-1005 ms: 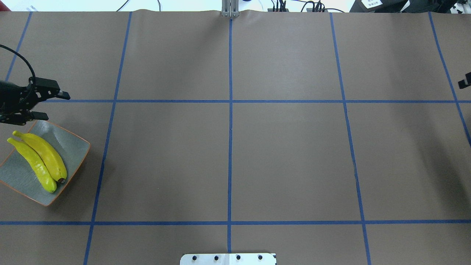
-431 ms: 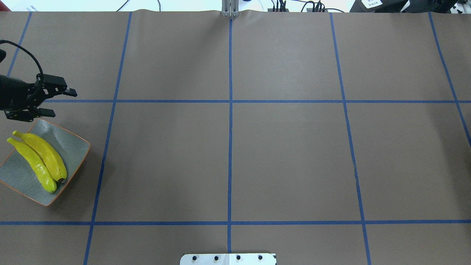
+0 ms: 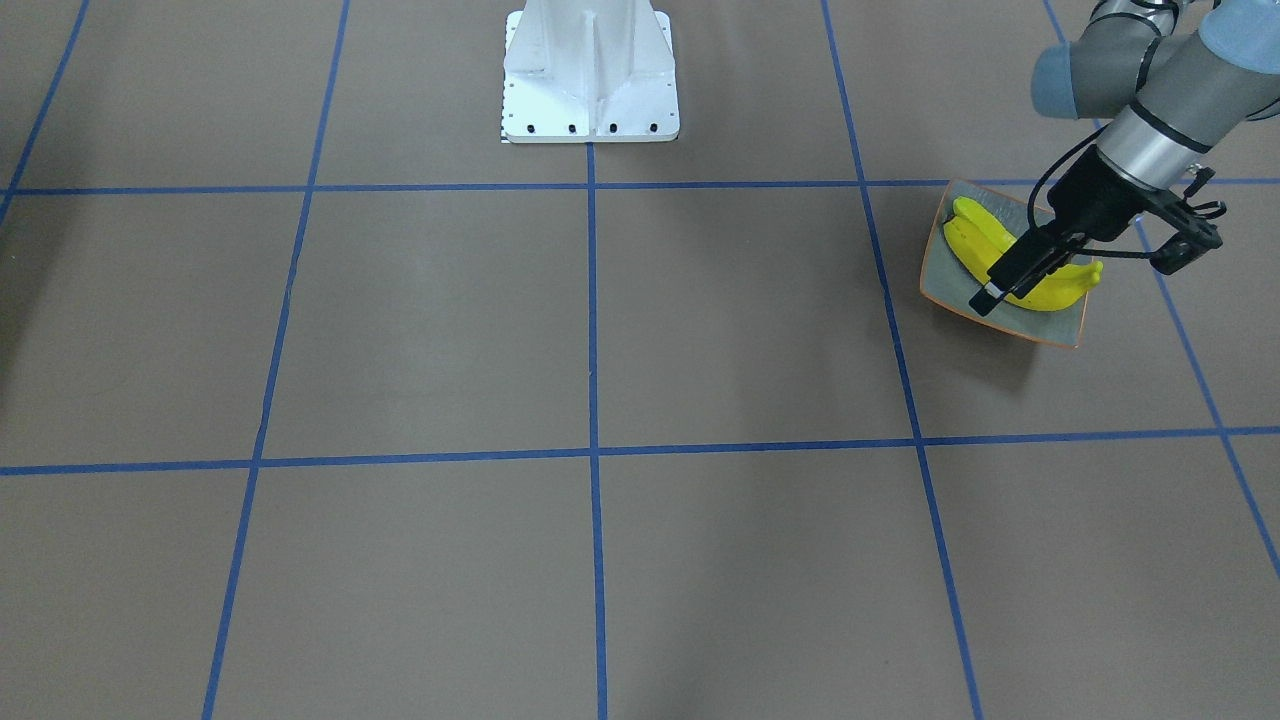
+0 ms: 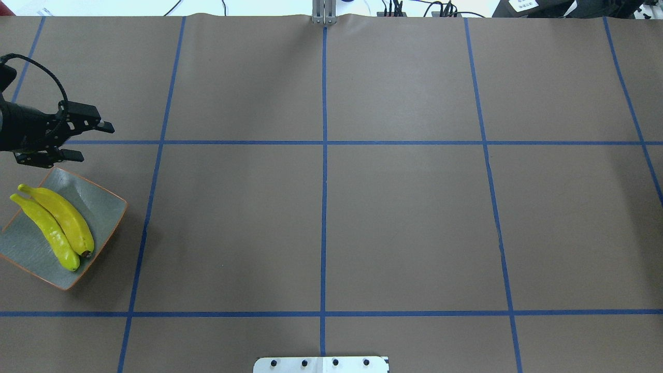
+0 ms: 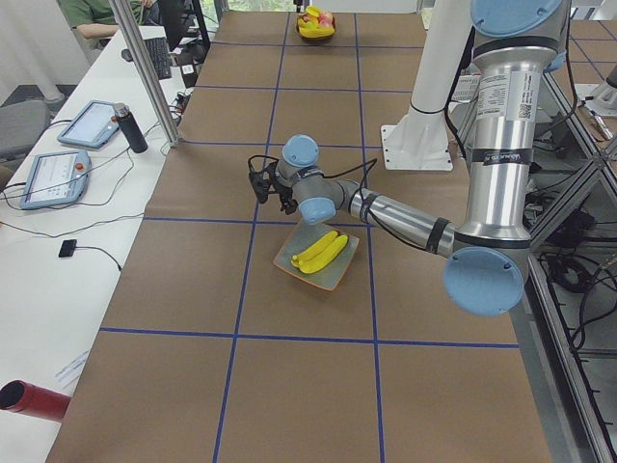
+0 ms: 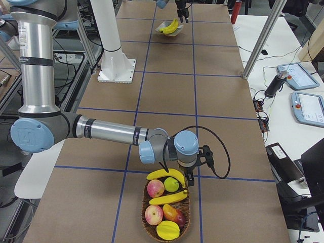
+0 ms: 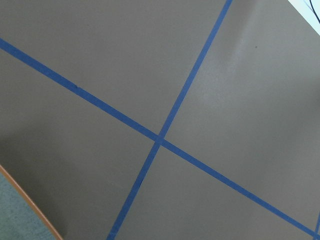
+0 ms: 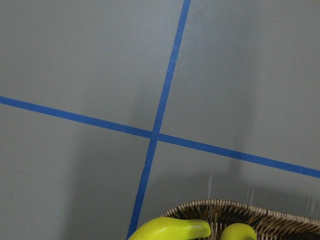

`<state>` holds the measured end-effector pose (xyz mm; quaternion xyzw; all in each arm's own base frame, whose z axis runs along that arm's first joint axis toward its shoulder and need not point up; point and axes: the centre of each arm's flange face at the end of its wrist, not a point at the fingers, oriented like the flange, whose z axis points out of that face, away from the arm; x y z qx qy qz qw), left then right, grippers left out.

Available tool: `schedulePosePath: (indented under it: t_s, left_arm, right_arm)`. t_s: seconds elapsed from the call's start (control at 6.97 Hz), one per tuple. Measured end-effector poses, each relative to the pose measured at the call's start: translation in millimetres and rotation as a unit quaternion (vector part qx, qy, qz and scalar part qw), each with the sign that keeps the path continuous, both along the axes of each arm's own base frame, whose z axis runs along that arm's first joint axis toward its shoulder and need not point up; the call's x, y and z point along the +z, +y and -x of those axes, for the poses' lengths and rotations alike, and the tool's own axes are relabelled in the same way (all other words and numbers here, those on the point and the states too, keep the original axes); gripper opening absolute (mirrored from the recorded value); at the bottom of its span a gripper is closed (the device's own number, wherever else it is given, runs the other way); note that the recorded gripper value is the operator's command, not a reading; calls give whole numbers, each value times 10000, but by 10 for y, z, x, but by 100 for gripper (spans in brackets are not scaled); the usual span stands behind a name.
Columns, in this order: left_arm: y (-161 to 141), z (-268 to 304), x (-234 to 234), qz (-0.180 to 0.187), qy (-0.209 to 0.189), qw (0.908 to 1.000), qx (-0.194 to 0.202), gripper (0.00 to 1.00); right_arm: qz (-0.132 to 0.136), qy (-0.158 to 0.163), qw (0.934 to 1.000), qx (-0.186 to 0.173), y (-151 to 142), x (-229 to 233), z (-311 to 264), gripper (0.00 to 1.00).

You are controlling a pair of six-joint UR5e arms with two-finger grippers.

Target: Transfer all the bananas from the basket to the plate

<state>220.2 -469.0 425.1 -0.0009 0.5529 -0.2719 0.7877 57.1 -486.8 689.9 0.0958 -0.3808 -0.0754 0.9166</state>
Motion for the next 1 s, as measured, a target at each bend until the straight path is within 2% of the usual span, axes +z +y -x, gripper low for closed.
schedulePosePath:
  t_s: [0.72,1.0]
  left_arm:
    - [-74,-50,61,30,-38,10000,8,100]
    - [-83,-55,91,46,-50,10000,9,100]
  right_arm:
    - [680,1,9977,-24,177,43,515,100]
    - [928,35,9957,-45,336,137,586,100]
